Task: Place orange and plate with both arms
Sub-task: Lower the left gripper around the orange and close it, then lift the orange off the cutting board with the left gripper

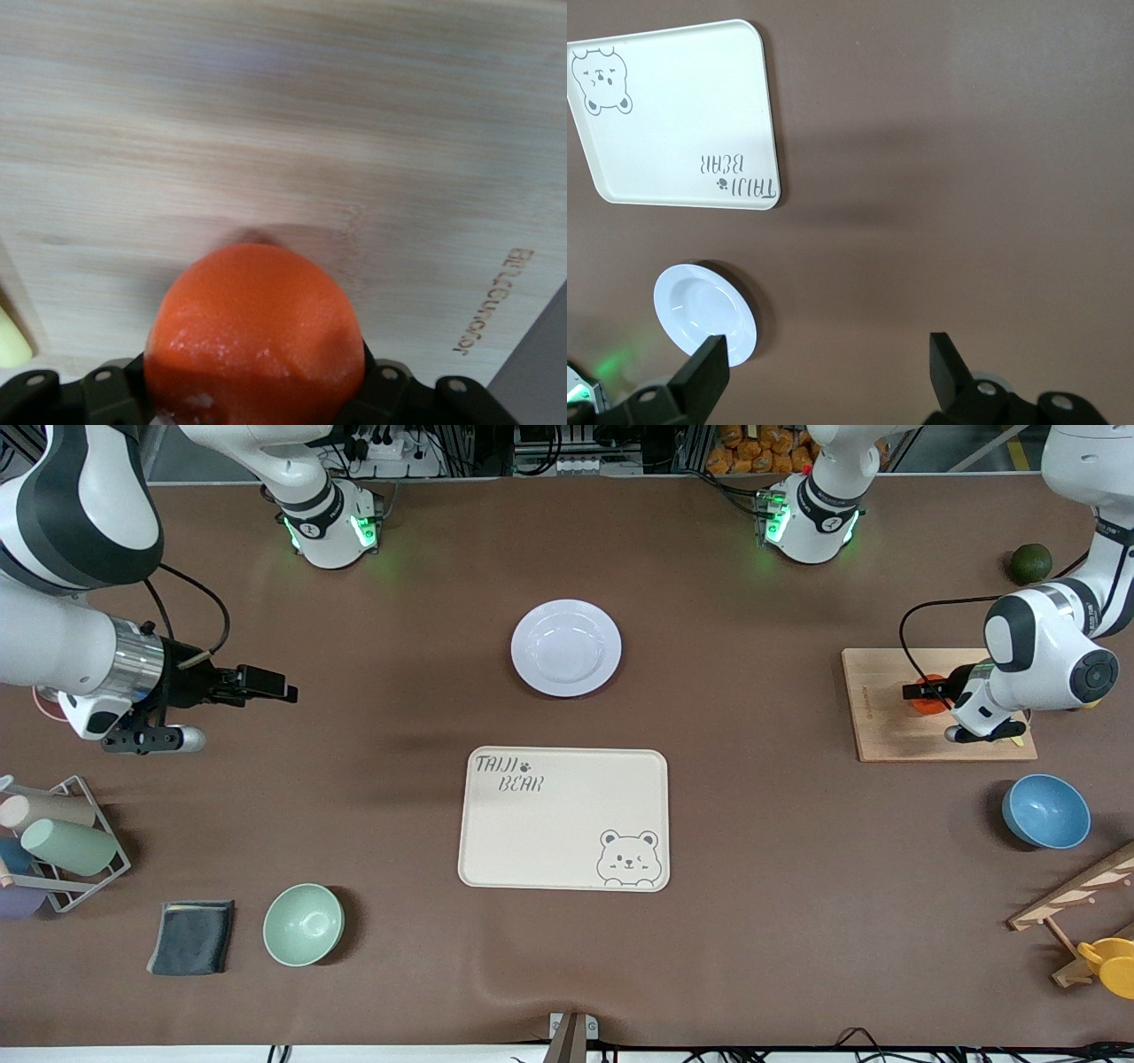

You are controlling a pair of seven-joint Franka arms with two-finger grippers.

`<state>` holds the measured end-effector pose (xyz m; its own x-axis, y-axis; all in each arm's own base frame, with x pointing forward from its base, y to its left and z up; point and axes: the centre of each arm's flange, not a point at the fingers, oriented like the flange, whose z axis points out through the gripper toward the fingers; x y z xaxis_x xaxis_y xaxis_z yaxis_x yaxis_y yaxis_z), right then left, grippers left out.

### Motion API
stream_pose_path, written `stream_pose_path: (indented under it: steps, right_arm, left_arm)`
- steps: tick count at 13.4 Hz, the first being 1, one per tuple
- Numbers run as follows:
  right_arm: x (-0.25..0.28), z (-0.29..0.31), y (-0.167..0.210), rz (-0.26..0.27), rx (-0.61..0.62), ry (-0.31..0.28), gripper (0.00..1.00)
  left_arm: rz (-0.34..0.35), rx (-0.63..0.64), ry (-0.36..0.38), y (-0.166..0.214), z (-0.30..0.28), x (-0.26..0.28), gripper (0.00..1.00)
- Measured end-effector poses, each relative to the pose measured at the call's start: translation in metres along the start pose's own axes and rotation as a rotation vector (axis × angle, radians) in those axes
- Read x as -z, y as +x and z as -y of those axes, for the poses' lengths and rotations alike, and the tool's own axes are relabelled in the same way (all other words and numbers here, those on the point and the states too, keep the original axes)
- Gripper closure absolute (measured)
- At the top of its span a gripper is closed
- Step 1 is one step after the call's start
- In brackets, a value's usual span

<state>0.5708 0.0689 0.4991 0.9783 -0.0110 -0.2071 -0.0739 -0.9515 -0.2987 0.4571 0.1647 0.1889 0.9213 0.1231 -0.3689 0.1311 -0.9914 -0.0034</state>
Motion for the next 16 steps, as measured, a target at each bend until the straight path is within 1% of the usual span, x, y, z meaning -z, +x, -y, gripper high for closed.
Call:
stream_pose_path:
  steps: [2,3,5,7,9,11,13,16]
  right_arm:
    - [0.0,0.0,0.0,0.0,0.002,0.0,0.0]
    - [0.0,-0.001,0.0,0.0,0.003,0.0,0.0]
    - [0.0,-0.001,0.0,0.0,0.003,0.0,0.0]
    - [0.0,-0.002,0.0,0.0,0.004,0.0,0.0]
    - [0.0,-0.002,0.0,0.005,0.005,0.0,0.0]
    - [-0.001,-0.006,0.0,0.012,0.014,0.001,0.0]
    - [-0.001,-0.022,0.002,0.015,0.026,0.006,0.0]
    - [-0.004,-0.055,0.01,0.022,0.053,0.018,0.0]
  left_arm:
    - [0.02,-0.008,-0.004,0.004,-0.005,0.011,0.28]
    - [0.034,-0.007,-0.022,0.008,-0.011,0.02,0.28]
    - [0.063,0.006,-0.078,0.016,-0.032,0.042,0.28]
    - [0.067,0.048,-0.085,0.025,-0.063,0.065,0.28]
    - [0.055,0.111,-0.088,0.031,-0.108,0.083,0.28]
    - [0.04,0.197,-0.097,0.032,-0.167,0.101,0.28]
    - [0.022,0.284,-0.097,0.026,-0.229,0.118,0.28]
    - [0.003,0.4,-0.084,0.006,-0.31,0.132,0.28]
